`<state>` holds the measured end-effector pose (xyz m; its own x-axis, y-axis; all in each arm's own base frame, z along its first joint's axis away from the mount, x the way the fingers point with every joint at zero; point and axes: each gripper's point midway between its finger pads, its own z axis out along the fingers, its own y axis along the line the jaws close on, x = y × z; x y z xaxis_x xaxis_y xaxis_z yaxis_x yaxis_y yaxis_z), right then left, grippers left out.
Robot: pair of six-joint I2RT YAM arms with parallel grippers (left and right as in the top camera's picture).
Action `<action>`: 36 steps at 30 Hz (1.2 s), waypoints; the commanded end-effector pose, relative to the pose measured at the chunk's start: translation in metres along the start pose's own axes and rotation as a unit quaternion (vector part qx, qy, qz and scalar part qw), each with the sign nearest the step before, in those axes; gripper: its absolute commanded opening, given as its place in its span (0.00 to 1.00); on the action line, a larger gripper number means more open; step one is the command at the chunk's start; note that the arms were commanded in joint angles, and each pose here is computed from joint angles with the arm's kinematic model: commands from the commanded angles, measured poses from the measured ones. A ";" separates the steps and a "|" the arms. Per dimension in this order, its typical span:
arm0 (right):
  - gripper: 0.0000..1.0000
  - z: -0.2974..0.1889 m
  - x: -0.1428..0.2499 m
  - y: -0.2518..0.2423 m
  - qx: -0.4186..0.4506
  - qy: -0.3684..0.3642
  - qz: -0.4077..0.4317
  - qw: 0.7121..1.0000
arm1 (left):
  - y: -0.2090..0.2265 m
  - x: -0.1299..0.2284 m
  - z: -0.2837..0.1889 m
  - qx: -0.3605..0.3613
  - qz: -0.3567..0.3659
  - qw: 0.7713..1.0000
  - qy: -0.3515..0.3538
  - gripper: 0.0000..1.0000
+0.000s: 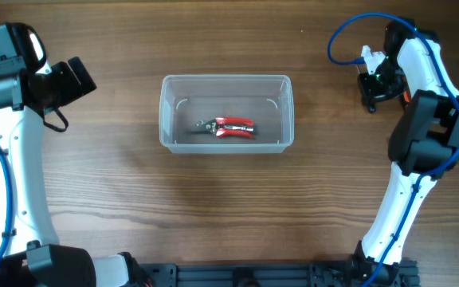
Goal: Pack container
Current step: 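Place the red screwdriver into the container with the right gripper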
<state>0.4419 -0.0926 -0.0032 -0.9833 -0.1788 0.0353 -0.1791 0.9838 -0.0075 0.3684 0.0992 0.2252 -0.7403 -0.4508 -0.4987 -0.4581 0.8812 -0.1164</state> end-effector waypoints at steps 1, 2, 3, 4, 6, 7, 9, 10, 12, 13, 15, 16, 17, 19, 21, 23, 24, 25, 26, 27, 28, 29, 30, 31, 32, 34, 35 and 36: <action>0.16 0.031 0.009 0.018 -0.033 0.037 0.015 0.999 | -0.002 0.000 0.001 0.007 -0.007 1.000 0.003 1.00; 0.15 0.031 0.009 0.020 -0.037 0.036 0.016 0.999 | -0.002 0.000 0.001 0.007 -0.007 1.000 0.003 1.00; 0.15 0.030 0.008 0.021 -0.036 0.036 0.014 0.999 | -0.002 0.000 0.001 0.007 -0.007 1.000 0.003 1.00; 0.12 0.028 0.007 0.023 -0.035 0.034 0.011 0.999 | -0.002 0.000 0.001 0.007 -0.007 1.000 0.003 1.00; 0.07 0.020 0.003 0.025 -0.032 0.025 0.008 0.999 | -0.002 0.000 0.001 0.007 -0.007 1.000 0.003 1.00; 0.07 0.013 0.000 0.027 -0.028 0.015 0.005 0.999 | -0.002 0.000 0.001 0.007 -0.007 1.000 0.003 1.00; 0.06 -0.007 -0.010 0.030 -0.019 -0.011 -0.002 1.000 | -0.002 0.000 0.001 0.007 -0.007 1.000 0.003 1.00; 0.06 -0.024 -0.017 0.032 -0.011 -0.033 -0.008 0.999 | -0.002 0.000 0.001 0.007 -0.007 1.000 0.003 1.00; 0.06 -0.055 -0.027 0.037 0.001 -0.068 -0.017 0.998 | -0.002 0.000 0.001 0.007 -0.007 1.000 0.003 1.00; 0.06 -0.084 -0.034 0.045 0.011 -0.101 -0.029 0.994 | -0.002 0.000 0.001 0.007 -0.007 1.000 0.003 1.00; 0.07 -0.125 -0.043 0.061 0.025 -0.150 -0.054 0.987 | -0.002 0.000 0.001 0.007 -0.007 1.000 0.003 1.00; 0.09 -0.144 -0.046 0.072 0.031 -0.173 -0.073 0.982 | -0.002 0.000 0.001 0.007 -0.007 1.000 0.003 1.00; 0.13 -0.163 -0.047 0.084 0.038 -0.194 -0.094 0.976 | -0.002 0.000 0.001 0.007 -0.007 1.000 0.003 1.00; 0.20 -0.198 -0.049 0.119 0.044 -0.236 -0.143 0.960 | -0.002 0.000 0.001 0.007 -0.007 1.000 0.003 1.00; 0.20 -0.219 -0.045 0.173 0.030 -0.259 -0.228 0.938 | -0.002 0.000 0.001 0.007 -0.007 1.000 0.003 1.00; 0.20 -0.221 -0.034 0.230 0.006 -0.256 -0.322 0.912 | -0.002 0.000 0.001 0.007 -0.007 1.000 0.003 1.00; 0.20 -0.216 -0.023 0.263 0.000 -0.242 -0.385 0.891 | -0.002 0.000 0.001 0.007 -0.007 1.000 0.003 1.00; 0.20 -0.211 -0.016 0.282 -0.001 -0.232 -0.423 0.876 | -0.002 0.000 0.001 0.007 -0.007 1.000 0.003 1.00; 0.22 -0.202 -0.003 0.313 -0.012 -0.220 -0.492 0.842 | -0.002 0.000 0.001 0.007 -0.007 1.000 0.003 1.00; 0.27 -0.194 0.009 0.335 -0.025 -0.212 -0.547 0.810 | -0.002 0.000 0.001 0.007 -0.007 1.000 0.003 1.00; 0.32 -0.185 0.020 0.354 -0.041 -0.204 -0.587 0.782 | -0.002 0.000 0.001 0.007 -0.007 1.000 0.003 1.00; 0.35 -0.174 0.028 0.369 -0.053 -0.196 -0.611 0.765 | -0.002 0.000 0.001 0.007 -0.007 1.000 0.003 1.00; 0.35 -0.164 0.032 0.376 -0.058 -0.188 -0.620 0.759 | -0.002 0.000 0.001 0.007 -0.007 1.000 0.003 1.00; 0.34 -0.149 0.035 0.383 -0.062 -0.175 -0.626 0.757 | -0.002 0.000 0.001 0.007 -0.007 1.000 0.003 1.00; 0.31 -0.137 0.038 0.385 -0.066 -0.164 -0.629 0.757 | -0.002 0.000 0.001 0.007 -0.007 1.000 0.003 1.00; 0.18 -0.105 0.040 0.386 -0.074 -0.135 -0.626 0.764 | -0.002 0.000 0.001 0.007 -0.007 1.000 0.003 1.00; 0.18 -0.094 0.041 0.385 -0.077 -0.127 -0.623 0.768 | -0.002 0.000 0.001 0.007 -0.007 1.000 0.003 1.00; 0.18 -0.082 0.043 0.383 -0.080 -0.115 -0.620 0.772 | -0.002 0.000 0.001 0.007 -0.007 1.000 0.003 1.00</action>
<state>0.3420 0.2826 0.1183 -0.0332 -0.9536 -0.2993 -0.9960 0.0565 -0.0695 0.3686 0.0986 0.2252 -0.7409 -0.4505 -0.4981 -0.4562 0.8819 -0.1191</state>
